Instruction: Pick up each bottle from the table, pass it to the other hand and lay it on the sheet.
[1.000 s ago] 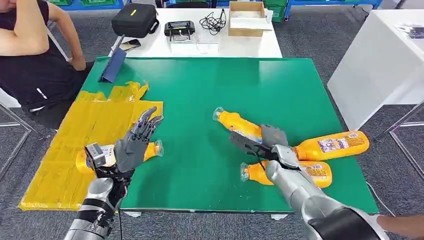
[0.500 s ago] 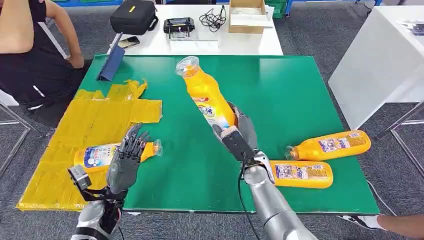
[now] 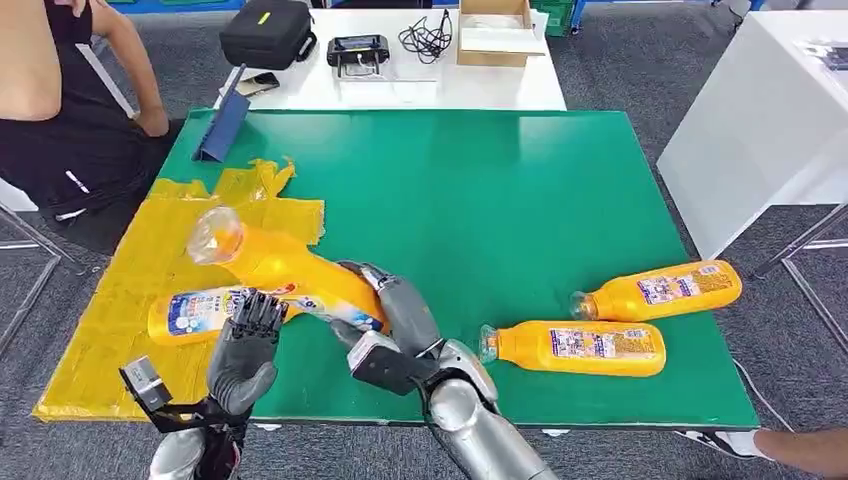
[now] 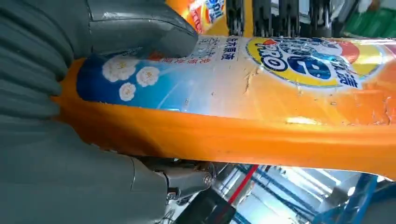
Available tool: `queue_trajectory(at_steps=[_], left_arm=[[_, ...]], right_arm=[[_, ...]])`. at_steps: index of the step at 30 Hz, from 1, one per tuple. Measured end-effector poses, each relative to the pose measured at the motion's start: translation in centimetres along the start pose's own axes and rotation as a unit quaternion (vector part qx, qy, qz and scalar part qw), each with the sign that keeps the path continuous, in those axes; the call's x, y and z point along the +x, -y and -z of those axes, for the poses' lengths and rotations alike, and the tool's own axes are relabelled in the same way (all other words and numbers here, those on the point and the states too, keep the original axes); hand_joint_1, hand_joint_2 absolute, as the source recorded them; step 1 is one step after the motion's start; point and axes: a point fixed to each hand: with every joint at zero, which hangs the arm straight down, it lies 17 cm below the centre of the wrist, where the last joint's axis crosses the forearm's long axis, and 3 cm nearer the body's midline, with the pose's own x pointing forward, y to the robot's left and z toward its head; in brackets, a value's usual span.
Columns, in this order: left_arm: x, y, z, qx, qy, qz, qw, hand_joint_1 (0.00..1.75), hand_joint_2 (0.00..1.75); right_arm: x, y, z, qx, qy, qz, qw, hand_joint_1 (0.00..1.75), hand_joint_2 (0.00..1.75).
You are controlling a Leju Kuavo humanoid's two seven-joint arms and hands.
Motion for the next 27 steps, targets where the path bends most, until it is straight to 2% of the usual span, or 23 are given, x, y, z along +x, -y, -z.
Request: queue_trajectory(at_steps=[4,6,10,15,23,24,27], left_arm=[[0.2,0.1,0.0,0.001,0.003,0.001,1.0,0.0,1.75],[0.3,0.1,-0.1,0.001,0.004,0.003,1.0,0.0,1.75],[0.8,0.0,0.1,0.006,0.015,0.015,1.0,0.0,1.75],[1.2,-0.7,-0.1,0.017,0.021,0.022,0.999,0.0,1.75],[1.1,-2.3,-1.4,0.052,0.013,0.034,0.998,0.0,1.75],[1.1,-2.5,-1.5,0.056,0.013,0.033,0.998,1.75,1.75],[1.1,-2.8,-1.9,0.065,0.009,0.026,0.998,1.75,1.75]], right_arm=[[0.3,-0.8,0.0,0.012,0.004,0.001,1.0,1.75,1.75],[0.5,-2.2,-0.3,0.037,0.005,-0.001,0.999,1.75,1.75],[1.4,-7.3,-1.5,0.113,0.016,-0.008,0.993,1.75,1.75],[1.5,-11.9,-3.3,0.174,0.018,-0.006,0.985,1.75,1.75],[0.8,-14.9,-4.9,0.22,0.006,0.002,0.975,1.75,1.75],[0.7,-15.2,-5.0,0.224,0.004,0.003,0.974,1.75,1.75],[0.5,-15.7,-5.2,0.234,0.0,0.003,0.972,1.75,1.75]])
